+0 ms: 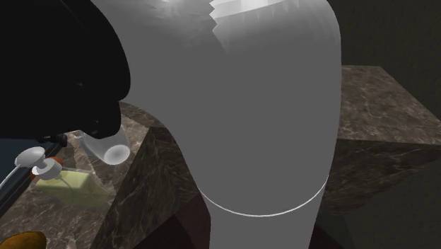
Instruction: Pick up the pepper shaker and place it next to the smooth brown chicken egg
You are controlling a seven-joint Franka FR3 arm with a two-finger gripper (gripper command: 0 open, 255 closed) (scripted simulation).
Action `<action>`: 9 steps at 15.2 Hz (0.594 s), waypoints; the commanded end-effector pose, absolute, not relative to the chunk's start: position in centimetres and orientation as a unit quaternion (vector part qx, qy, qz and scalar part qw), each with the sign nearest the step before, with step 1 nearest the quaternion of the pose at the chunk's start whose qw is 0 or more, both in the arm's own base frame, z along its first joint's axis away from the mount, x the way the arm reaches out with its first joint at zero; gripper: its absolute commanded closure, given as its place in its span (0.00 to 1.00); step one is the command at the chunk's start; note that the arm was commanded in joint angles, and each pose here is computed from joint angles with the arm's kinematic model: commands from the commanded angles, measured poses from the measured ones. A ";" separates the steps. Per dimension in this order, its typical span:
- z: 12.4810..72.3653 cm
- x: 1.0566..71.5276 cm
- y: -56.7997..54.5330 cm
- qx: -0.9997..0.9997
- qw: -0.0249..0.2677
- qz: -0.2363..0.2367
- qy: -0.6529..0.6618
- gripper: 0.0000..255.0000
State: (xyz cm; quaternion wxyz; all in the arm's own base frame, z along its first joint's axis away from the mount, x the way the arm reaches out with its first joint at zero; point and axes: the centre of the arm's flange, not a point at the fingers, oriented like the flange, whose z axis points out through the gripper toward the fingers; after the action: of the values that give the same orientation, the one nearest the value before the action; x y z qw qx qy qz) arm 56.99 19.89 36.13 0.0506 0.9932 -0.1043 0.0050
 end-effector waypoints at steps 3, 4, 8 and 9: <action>36.1 57.0 19.9 0.993 0.051 0.005 -0.104 0.00; 37.4 57.0 20.0 0.993 0.051 0.005 -0.104 0.00; 41.1 57.0 20.4 0.993 0.051 0.005 -0.104 0.00; 41.1 57.0 20.4 0.993 0.051 0.005 -0.104 0.00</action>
State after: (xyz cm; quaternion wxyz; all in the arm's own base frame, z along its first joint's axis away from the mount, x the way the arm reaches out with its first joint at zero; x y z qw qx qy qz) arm 56.86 20.39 40.73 0.0505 0.9932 -0.1044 0.0050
